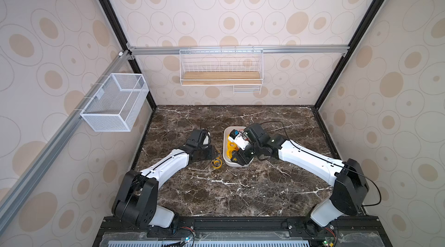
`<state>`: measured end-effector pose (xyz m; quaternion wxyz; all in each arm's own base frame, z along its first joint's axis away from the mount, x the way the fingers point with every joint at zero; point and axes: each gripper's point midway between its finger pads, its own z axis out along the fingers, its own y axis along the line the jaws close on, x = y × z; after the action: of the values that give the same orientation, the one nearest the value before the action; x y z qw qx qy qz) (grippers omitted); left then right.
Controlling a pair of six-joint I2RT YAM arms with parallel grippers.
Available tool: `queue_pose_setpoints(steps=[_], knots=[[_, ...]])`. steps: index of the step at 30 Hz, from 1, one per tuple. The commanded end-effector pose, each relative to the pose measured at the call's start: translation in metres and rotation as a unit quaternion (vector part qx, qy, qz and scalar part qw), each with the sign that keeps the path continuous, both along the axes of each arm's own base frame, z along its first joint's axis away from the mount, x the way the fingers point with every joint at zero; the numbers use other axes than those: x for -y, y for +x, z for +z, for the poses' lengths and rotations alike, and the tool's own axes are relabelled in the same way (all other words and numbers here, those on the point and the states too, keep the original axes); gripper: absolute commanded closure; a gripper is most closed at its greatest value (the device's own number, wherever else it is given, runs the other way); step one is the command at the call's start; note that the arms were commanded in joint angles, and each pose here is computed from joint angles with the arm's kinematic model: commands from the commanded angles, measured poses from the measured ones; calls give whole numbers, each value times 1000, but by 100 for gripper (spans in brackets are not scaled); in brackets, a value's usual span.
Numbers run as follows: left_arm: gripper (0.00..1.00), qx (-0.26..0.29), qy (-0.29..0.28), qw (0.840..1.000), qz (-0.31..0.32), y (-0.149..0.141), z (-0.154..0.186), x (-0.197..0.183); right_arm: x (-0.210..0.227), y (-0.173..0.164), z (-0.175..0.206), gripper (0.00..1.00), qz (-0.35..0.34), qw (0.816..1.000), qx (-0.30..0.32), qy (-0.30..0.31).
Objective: Put the sealing tape into the storage box
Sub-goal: Pick up the sealing tape at the center of the board, then move the storage box to the center of the board.
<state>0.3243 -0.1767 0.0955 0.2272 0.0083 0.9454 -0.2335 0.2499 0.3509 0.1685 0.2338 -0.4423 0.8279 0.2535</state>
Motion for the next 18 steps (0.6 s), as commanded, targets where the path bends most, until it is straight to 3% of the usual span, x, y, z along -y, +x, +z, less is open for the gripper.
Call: queue_pose_setpoints(steps=[1,11,18], knots=[[53,28,-53,998,-12,20,22,20,3,15,-4,41,0,1000,-22,-4],[63,6,-71,997,-35,35,0,37,2,80,-7,41,-50,998,-24,-20],[67,-4,-91,994,-53,38,-4,49,-4,106,-19,41,-60,997,-17,-37]])
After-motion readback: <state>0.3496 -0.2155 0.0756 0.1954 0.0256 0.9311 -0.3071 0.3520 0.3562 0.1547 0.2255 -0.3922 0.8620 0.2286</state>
